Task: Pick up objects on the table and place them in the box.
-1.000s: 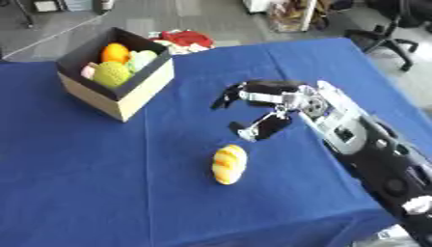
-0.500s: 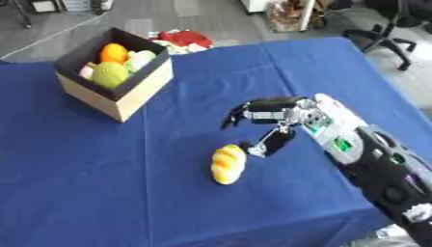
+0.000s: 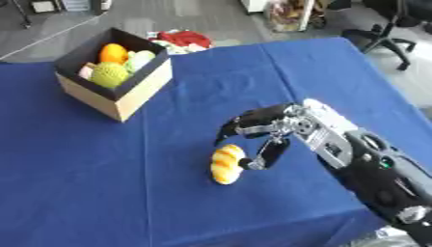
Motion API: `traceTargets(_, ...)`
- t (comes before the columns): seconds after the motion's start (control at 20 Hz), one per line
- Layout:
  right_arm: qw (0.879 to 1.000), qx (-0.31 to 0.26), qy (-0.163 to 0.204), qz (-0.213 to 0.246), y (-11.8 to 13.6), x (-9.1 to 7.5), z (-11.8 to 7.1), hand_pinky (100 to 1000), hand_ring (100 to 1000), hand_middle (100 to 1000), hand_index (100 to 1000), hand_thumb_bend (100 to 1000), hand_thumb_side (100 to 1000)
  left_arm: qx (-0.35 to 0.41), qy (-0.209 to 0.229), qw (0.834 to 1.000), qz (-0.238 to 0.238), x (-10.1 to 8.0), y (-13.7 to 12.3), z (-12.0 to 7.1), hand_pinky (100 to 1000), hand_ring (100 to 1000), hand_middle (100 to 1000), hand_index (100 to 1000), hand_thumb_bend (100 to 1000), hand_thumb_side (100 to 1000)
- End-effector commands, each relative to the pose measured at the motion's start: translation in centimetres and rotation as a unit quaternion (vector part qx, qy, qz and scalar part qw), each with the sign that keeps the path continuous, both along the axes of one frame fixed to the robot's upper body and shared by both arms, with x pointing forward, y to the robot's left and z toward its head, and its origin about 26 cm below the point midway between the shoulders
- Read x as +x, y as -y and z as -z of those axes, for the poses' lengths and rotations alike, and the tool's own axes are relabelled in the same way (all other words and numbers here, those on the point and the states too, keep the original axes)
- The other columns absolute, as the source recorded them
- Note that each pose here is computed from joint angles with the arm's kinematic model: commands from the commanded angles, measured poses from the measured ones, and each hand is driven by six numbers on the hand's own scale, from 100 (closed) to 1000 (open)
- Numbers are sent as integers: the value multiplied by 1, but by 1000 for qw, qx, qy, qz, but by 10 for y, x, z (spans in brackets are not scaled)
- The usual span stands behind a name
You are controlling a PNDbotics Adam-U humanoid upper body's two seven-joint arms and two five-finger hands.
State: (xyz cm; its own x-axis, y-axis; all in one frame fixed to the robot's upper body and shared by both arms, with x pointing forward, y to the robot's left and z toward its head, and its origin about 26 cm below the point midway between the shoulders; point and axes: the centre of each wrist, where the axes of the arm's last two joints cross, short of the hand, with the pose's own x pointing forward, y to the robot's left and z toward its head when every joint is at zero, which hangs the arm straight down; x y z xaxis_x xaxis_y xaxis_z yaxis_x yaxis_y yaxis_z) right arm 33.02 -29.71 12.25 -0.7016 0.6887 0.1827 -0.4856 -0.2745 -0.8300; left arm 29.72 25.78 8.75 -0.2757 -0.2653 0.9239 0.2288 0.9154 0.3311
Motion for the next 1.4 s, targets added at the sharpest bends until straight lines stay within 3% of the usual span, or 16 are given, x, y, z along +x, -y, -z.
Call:
traceTargets(0.05,999,-28,15,-25,-5,0,-12,965,912,884,907,244,100,8,16,1000,1,1,-3,-10,786,663,639,844,442,499)
traceTargets(0.6,992,-80,82,-43,-16,7,-4,935,886,850,854,213,100,6,17,1000,3,1,-1,-10,786,665,640,845,439,501)
traceTargets(1.0,989,-110,82,-51,-15,10,8,927,889,852,894,233,100,5,18,1000,4,1,-1,-11,785,666,641,845,437,502)
traceTargets(1.1,988,-114,86,-51,-15,11,9,920,878,840,867,230,100,5,18,1000,4,1,-1,-11,785,666,641,846,436,502)
traceTargets(1.2,988,-111,99,-47,-15,11,9,894,830,788,774,237,100,5,17,1000,4,1,-1,-11,785,666,641,845,435,503)
traceTargets(1.3,987,-98,124,-39,-15,12,6,868,786,719,689,240,100,4,17,1000,3,1,-1,-11,785,666,641,846,433,504)
traceTargets(1.4,984,-78,154,-32,-15,14,4,833,714,595,562,241,100,4,17,1000,2,1,-1,-11,785,667,641,846,432,505)
